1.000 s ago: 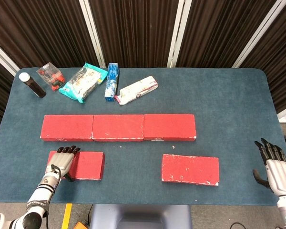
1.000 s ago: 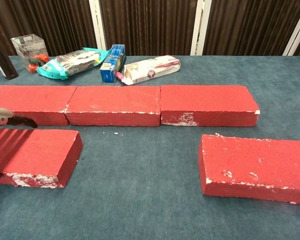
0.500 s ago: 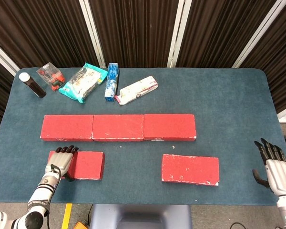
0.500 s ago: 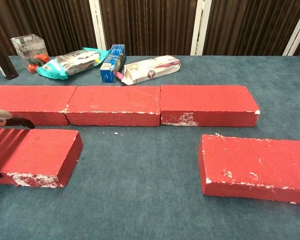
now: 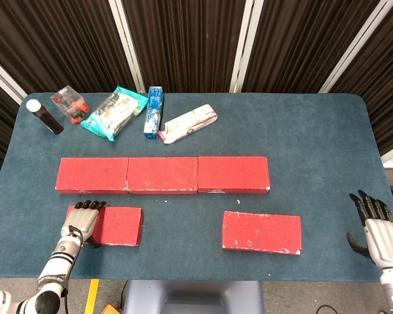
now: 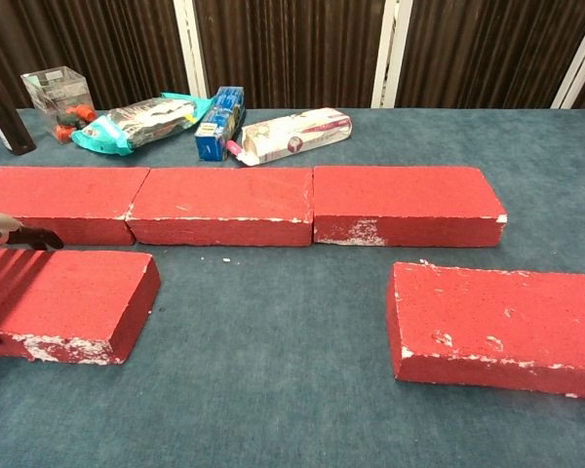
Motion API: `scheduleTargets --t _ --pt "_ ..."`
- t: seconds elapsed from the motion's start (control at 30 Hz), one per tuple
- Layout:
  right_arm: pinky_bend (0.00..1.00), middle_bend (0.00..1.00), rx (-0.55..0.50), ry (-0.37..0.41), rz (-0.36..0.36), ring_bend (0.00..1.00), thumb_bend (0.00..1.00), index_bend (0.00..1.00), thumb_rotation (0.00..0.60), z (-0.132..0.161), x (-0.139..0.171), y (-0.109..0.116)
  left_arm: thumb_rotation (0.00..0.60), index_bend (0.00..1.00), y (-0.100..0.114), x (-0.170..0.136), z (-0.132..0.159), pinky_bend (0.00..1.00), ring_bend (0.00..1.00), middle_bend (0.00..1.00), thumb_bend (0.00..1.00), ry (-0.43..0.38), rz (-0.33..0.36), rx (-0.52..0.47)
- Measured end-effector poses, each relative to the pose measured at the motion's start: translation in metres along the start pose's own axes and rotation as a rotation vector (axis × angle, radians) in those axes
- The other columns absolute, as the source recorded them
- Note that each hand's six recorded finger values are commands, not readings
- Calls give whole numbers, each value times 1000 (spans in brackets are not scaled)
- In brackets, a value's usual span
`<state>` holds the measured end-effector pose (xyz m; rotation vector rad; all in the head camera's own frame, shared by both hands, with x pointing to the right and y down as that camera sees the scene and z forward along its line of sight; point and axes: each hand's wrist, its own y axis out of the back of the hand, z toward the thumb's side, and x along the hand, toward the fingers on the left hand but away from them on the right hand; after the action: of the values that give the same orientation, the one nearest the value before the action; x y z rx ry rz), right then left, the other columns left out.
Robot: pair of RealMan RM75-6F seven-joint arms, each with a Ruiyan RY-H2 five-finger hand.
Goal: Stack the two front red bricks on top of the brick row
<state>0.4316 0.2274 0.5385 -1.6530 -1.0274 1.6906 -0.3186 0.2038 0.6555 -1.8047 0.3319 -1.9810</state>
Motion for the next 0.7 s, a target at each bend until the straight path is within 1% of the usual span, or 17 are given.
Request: scheduleTargets --t 0.2,0.3,0.37,0.43,0.7 --pt "0 0 2 0 2 0 467 80 600 0 0 0 600 2 1 -1 0 107 0 120 0 0 3 3" --pt "0 0 2 1 4 0 468 80 600 0 0 -1 600 22 1 -1 -1 112 0 134 0 3 6 6" --pt "0 0 2 1 6 0 468 80 600 0 0 -1 600 45 1 -1 -3 114 0 141 79 9 6 8" --pt "0 0 1 1 6 0 467 80 600 0 0 0 600 73 1 -2 -4 116 0 145 186 14 7 8" --pt "0 0 1 3 12 0 467 82 600 1 0 -1 600 127 1 -2 -11 121 0 147 190 30 9 10"
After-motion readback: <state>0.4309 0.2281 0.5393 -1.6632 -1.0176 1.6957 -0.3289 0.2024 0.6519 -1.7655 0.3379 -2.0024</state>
